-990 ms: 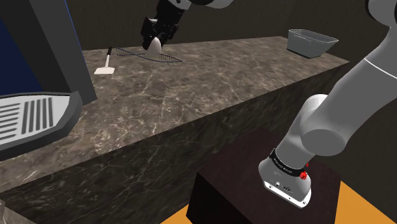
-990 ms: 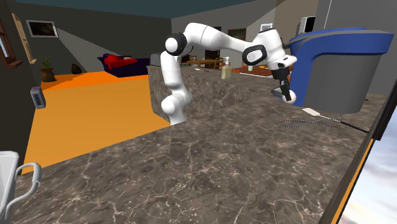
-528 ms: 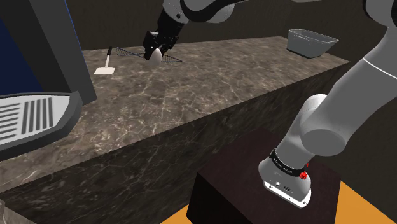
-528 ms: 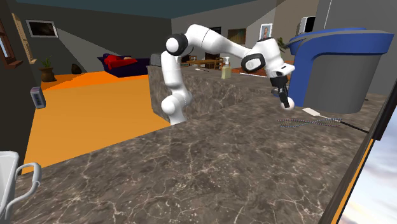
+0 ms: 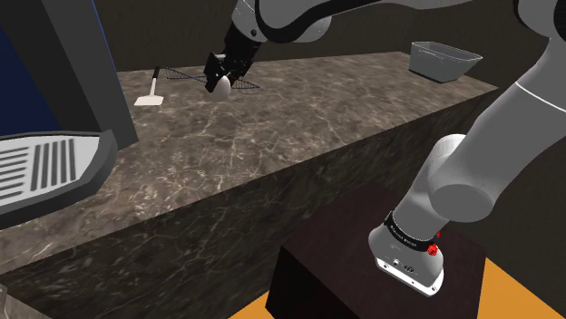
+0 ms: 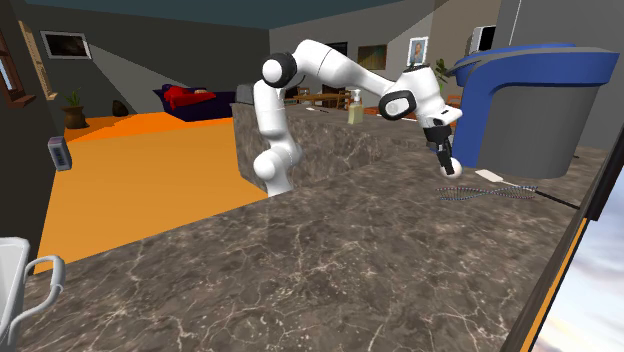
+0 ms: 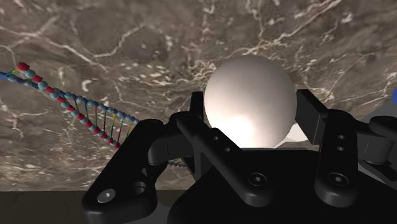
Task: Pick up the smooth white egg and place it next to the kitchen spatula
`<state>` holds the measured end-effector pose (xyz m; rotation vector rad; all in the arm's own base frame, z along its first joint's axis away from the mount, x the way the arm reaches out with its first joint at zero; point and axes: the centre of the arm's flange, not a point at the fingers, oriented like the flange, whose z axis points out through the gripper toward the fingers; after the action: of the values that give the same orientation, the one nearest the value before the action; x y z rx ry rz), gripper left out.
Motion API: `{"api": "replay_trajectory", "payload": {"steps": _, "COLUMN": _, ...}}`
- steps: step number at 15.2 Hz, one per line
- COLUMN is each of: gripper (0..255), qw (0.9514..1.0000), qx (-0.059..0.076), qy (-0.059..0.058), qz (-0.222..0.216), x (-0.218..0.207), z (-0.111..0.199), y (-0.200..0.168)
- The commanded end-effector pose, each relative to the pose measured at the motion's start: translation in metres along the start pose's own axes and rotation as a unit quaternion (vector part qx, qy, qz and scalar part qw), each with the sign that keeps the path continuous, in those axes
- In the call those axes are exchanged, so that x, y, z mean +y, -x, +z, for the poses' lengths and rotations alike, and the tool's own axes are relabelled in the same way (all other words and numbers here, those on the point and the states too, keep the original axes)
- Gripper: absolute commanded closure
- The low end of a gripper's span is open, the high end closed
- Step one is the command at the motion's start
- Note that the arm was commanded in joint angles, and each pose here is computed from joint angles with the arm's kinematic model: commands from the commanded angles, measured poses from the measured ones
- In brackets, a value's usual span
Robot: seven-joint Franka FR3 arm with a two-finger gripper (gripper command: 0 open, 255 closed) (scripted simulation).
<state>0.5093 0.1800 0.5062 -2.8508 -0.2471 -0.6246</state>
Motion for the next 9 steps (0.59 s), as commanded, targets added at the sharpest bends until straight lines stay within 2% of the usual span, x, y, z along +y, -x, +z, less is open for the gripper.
{"api": "replay_trajectory", "payload": {"steps": 1, "gripper": 255, "qw": 1.0000, "qx": 0.000, "qy": 0.000, "qz": 0.000, "x": 0.000, "z": 0.000, "y": 0.000}}
{"api": "replay_trajectory", "payload": {"steps": 2, "gripper": 255, "qw": 1.0000, "qx": 0.000, "qy": 0.000, "qz": 0.000, "x": 0.000, "z": 0.000, "y": 0.000}}
{"api": "replay_trajectory", "payload": {"steps": 3, "gripper": 0, "qw": 1.0000, "qx": 0.000, "qy": 0.000, "qz": 0.000, "x": 0.000, "z": 0.000, "y": 0.000}}
{"api": "replay_trajectory", "payload": {"steps": 8, "gripper": 0, "qw": 1.0000, "qx": 0.000, "qy": 0.000, "qz": 0.000, "x": 0.000, "z": 0.000, "y": 0.000}}
{"api": "replay_trajectory", "payload": {"steps": 9, "gripper": 0, "qw": 1.0000, "qx": 0.000, "qy": 0.000, "qz": 0.000, "x": 0.000, "z": -0.013, "y": 0.000}}
